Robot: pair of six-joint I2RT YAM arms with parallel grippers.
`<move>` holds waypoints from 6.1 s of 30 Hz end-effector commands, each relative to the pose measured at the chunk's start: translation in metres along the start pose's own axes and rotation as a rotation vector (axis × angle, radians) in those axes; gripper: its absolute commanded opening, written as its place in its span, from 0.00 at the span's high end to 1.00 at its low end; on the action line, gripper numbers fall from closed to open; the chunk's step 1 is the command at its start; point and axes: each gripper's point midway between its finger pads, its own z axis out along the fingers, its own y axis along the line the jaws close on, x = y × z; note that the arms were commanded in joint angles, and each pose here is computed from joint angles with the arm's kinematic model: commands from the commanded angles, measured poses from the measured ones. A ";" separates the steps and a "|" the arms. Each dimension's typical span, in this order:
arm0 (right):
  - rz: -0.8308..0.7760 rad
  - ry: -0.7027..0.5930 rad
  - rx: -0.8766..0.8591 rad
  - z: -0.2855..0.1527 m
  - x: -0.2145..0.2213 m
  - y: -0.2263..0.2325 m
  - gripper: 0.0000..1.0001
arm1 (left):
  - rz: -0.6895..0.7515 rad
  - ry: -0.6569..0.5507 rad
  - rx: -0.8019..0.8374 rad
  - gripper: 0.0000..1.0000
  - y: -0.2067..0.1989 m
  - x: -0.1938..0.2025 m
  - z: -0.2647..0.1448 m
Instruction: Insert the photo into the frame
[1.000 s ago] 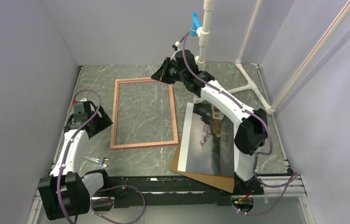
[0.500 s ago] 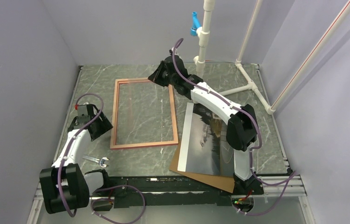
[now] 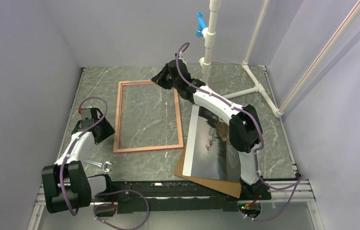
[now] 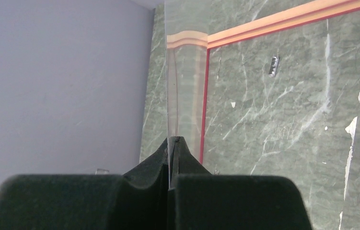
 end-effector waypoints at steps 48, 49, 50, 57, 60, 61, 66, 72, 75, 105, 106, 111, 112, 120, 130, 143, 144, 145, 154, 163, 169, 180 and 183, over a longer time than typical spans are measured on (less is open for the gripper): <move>0.147 0.159 -0.129 0.002 0.007 0.017 1.00 | -0.013 0.083 0.042 0.49 -0.002 0.022 0.038; 0.151 0.166 -0.124 0.005 0.009 0.013 1.00 | -0.013 0.083 0.042 0.49 -0.002 0.022 0.038; 0.156 0.174 -0.122 0.007 0.012 0.011 1.00 | -0.013 0.081 0.043 0.49 -0.002 0.021 0.038; 0.195 0.225 -0.104 0.019 0.026 -0.001 1.00 | -0.014 0.083 0.041 0.50 -0.001 0.021 0.039; 0.205 0.227 -0.084 0.018 0.028 -0.007 1.00 | -0.014 0.083 0.041 0.50 -0.001 0.021 0.039; 0.210 0.225 -0.078 0.018 0.028 -0.009 1.00 | -0.014 0.083 0.043 0.50 -0.001 0.021 0.039; 0.227 0.221 -0.079 0.011 0.030 -0.012 1.00 | -0.014 0.087 0.042 0.50 -0.001 0.022 0.039; 0.255 0.222 -0.097 0.005 0.027 -0.006 1.00 | -0.013 0.088 0.043 0.50 -0.002 0.022 0.039; 0.283 0.236 -0.100 0.002 0.029 -0.005 1.00 | -0.013 0.088 0.044 0.50 -0.002 0.022 0.039; 0.365 0.258 -0.122 -0.016 0.037 -0.027 1.00 | -0.012 0.097 0.045 0.52 -0.002 0.022 0.041; 0.369 0.261 -0.119 -0.017 0.039 -0.029 1.00 | -0.013 0.097 0.045 0.52 -0.002 0.022 0.041; 0.354 0.256 -0.112 -0.014 0.042 -0.032 1.00 | -0.012 0.099 0.045 0.52 -0.002 0.023 0.041; 0.343 0.257 -0.114 -0.013 0.042 -0.032 1.00 | -0.012 0.100 0.045 0.52 -0.002 0.023 0.041; 0.205 0.257 -0.167 -0.008 0.032 -0.015 1.00 | -0.009 0.111 0.049 0.52 -0.003 0.024 0.043; 0.199 0.299 -0.204 -0.001 0.040 -0.014 1.00 | -0.009 0.115 0.055 0.52 -0.004 0.025 0.043; 0.267 0.294 -0.174 0.002 0.035 -0.011 1.00 | -0.008 0.118 0.058 0.53 -0.004 0.025 0.044; 0.273 0.291 -0.171 0.002 0.033 -0.011 1.00 | -0.009 0.116 0.060 0.53 -0.005 0.025 0.044; 0.277 0.290 -0.176 0.002 0.033 -0.009 1.00 | -0.008 0.118 0.059 0.53 -0.004 0.025 0.044; 0.297 0.289 -0.143 0.004 0.034 -0.020 1.00 | -0.008 0.122 0.062 0.54 -0.005 0.026 0.044; 0.325 0.295 -0.140 0.001 0.037 -0.028 1.00 | -0.008 0.125 0.064 0.54 -0.005 0.027 0.045; 0.335 0.290 -0.131 0.000 0.037 -0.036 1.00 | -0.007 0.128 0.065 0.55 -0.005 0.027 0.045; 0.333 0.290 -0.133 -0.003 0.036 -0.042 1.00 | -0.007 0.131 0.068 0.55 -0.006 0.027 0.046; 0.337 0.290 -0.137 -0.004 0.035 -0.042 1.00 | -0.007 0.131 0.067 0.55 -0.006 0.027 0.046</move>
